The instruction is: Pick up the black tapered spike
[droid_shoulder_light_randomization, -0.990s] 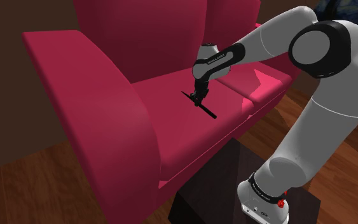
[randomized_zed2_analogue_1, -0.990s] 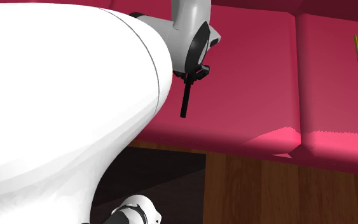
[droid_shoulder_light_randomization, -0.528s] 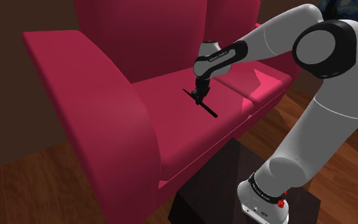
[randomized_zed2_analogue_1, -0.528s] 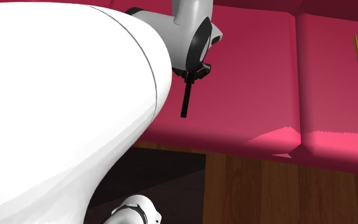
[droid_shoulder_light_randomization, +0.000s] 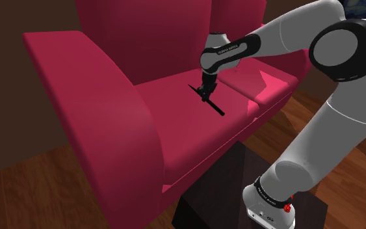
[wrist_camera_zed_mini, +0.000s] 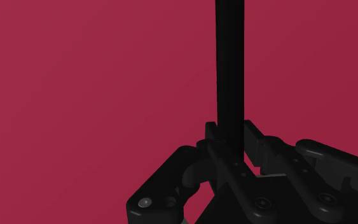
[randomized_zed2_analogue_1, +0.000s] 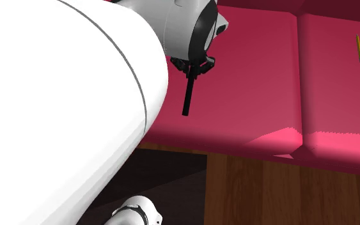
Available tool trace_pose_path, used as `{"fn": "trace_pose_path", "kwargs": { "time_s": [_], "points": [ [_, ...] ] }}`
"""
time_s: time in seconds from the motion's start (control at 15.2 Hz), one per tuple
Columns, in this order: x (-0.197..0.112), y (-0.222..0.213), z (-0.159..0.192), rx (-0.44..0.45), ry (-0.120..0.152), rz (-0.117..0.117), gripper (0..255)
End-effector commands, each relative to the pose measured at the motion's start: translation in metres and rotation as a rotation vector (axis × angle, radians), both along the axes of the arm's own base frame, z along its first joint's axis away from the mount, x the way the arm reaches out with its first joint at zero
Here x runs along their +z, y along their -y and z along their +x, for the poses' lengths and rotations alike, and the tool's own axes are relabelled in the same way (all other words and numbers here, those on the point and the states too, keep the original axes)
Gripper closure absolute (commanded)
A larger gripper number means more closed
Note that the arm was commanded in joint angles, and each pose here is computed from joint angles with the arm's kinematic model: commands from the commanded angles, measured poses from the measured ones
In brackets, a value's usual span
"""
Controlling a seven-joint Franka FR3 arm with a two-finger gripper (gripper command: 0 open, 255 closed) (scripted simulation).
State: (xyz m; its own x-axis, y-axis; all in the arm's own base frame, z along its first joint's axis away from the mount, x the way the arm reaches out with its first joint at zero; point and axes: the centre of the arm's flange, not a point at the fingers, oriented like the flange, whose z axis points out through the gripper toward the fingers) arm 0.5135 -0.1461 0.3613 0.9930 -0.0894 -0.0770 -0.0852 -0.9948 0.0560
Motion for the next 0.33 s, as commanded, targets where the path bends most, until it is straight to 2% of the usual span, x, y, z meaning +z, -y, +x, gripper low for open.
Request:
{"fn": "trace_pose_path", "kwargs": {
  "time_s": [0.0,0.26],
  "points": [
    [0.012,-0.001,0.001,0.0,0.0,0.0,255],
    [0.024,-0.001,0.001,0.0,0.0,0.0,255]
  ]
}}
